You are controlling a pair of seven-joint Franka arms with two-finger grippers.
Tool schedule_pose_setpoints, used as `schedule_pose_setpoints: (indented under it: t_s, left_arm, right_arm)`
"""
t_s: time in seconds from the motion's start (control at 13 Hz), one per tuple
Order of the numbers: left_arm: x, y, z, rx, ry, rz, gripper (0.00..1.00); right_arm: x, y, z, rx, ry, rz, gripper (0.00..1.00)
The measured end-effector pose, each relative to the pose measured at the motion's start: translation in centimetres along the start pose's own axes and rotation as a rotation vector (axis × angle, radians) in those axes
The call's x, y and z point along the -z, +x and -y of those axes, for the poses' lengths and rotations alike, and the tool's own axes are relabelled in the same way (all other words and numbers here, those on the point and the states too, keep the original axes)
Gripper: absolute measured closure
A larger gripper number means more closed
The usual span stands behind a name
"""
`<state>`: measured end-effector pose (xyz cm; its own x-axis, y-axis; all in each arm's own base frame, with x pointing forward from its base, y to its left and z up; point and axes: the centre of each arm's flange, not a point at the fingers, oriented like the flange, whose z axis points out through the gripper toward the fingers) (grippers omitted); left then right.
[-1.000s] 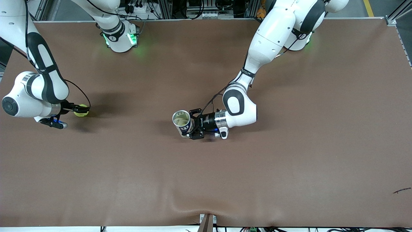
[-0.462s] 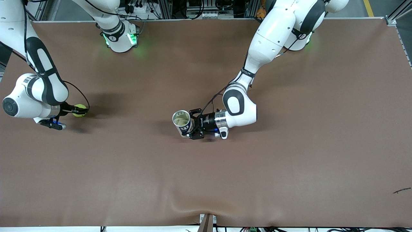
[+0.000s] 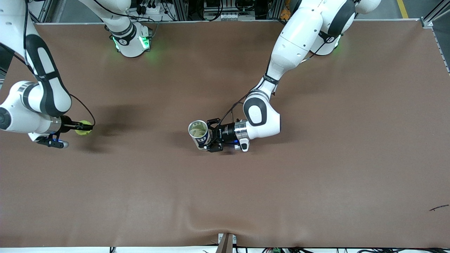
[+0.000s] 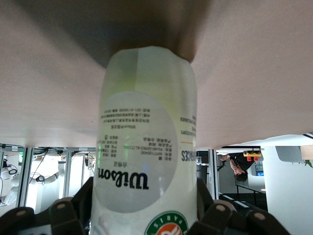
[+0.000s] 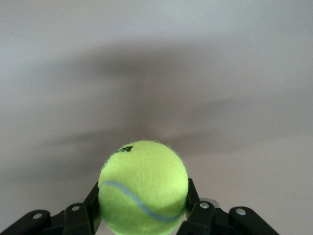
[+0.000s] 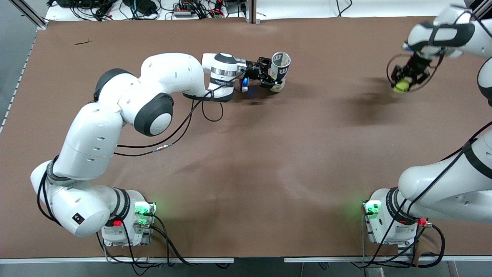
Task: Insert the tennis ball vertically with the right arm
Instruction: 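Grasp the second tennis ball with the right gripper and lift it, then carry the second ball with the right gripper over the can opening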
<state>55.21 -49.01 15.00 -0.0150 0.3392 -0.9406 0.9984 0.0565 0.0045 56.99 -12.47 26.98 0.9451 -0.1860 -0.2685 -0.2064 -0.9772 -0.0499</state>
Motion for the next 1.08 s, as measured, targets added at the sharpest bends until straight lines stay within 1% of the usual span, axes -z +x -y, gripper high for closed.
schedule_pose_setpoints:
  t_s: [0.15, 0.23, 0.38, 0.46, 0.69, 0.85, 1.08]
  left_arm:
    - [0.0, 0.0, 0.0, 0.0, 0.0, 0.0, 0.16]
    - [0.0, 0.0, 0.0, 0.0, 0.0, 0.0, 0.16]
    - [0.0, 0.0, 0.0, 0.0, 0.0, 0.0, 0.16]
    - [0.0, 0.0, 0.0, 0.0, 0.0, 0.0, 0.16]
    - [0.0, 0.0, 0.0, 0.0, 0.001, 0.0, 0.16]
    - [0.0, 0.1, 0.0, 0.001, 0.001, -0.001, 0.16]
    - [-0.1, 0.3, 0.1, 0.002, 0.001, -0.003, 0.16]
  right_arm:
    - [6.2, 0.1, 6.3, -0.057, 0.033, 0.001, 0.33]
    - [8.7, 0.0, 9.9, -0.098, 0.038, -0.014, 0.33]
    - [11.0, -1.0, 18.2, -0.182, 0.031, -0.052, 0.33]
    - [11.3, -1.8, 22.5, -0.232, 0.034, -0.062, 0.33]
    - [10.6, -4.5, 33.6, -0.395, 0.086, -0.036, 0.33]
    - [10.3, -5.1, 38.3, -0.474, 0.105, -0.036, 0.33]
    - [10.5, -5.4, 43.1, -0.555, 0.142, -0.04, 0.33]
